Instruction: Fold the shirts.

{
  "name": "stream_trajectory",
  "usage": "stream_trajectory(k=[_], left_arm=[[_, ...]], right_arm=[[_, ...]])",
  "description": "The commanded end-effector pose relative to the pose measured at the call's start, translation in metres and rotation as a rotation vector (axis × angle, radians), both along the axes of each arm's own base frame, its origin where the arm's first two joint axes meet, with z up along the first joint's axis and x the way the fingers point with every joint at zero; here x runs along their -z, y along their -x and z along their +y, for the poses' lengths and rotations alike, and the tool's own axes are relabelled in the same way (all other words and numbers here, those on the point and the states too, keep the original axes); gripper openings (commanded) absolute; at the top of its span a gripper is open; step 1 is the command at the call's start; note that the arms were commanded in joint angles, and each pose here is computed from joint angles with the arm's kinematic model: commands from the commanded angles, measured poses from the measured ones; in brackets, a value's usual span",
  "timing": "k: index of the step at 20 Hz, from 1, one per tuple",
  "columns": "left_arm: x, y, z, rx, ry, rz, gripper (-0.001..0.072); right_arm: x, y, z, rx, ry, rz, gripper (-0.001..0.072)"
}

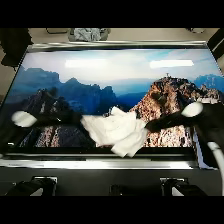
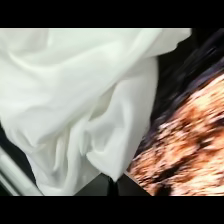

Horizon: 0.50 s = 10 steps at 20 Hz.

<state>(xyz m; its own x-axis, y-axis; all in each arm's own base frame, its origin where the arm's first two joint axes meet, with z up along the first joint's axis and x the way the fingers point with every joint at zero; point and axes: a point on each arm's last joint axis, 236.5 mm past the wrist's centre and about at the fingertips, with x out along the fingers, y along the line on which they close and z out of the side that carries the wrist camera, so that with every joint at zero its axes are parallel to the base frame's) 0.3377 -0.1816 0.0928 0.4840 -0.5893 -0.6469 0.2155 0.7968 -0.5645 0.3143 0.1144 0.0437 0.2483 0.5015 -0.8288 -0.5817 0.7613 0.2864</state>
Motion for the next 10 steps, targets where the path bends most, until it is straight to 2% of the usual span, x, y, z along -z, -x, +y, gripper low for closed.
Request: stream_trajectory(k=[1,5,7,10], left_arm=[[-0.172,-0.028,0.067,-0.171,-0.023,-0.425,0.0025],[-0.32,0.01,0.12,-0.33,-0.048,-0.772,0.0025],[-0.354,0.032,0.133,-0.38,-0.067,-0.862,0.0025],[-0.368,0.055,0.132,-0.391,-0.069,-0.908,0.0026]], right_arm=[[-0.162,-0.036,-0.062,0.107,0.144,-0.483,0.0045],[-0.306,-0.007,-0.105,0.233,0.346,-0.871,0.0045],[-0.329,0.013,-0.118,0.288,0.407,-0.921,0.0045],[-0.321,0.032,-0.112,0.264,0.404,-0.873,0.0045]])
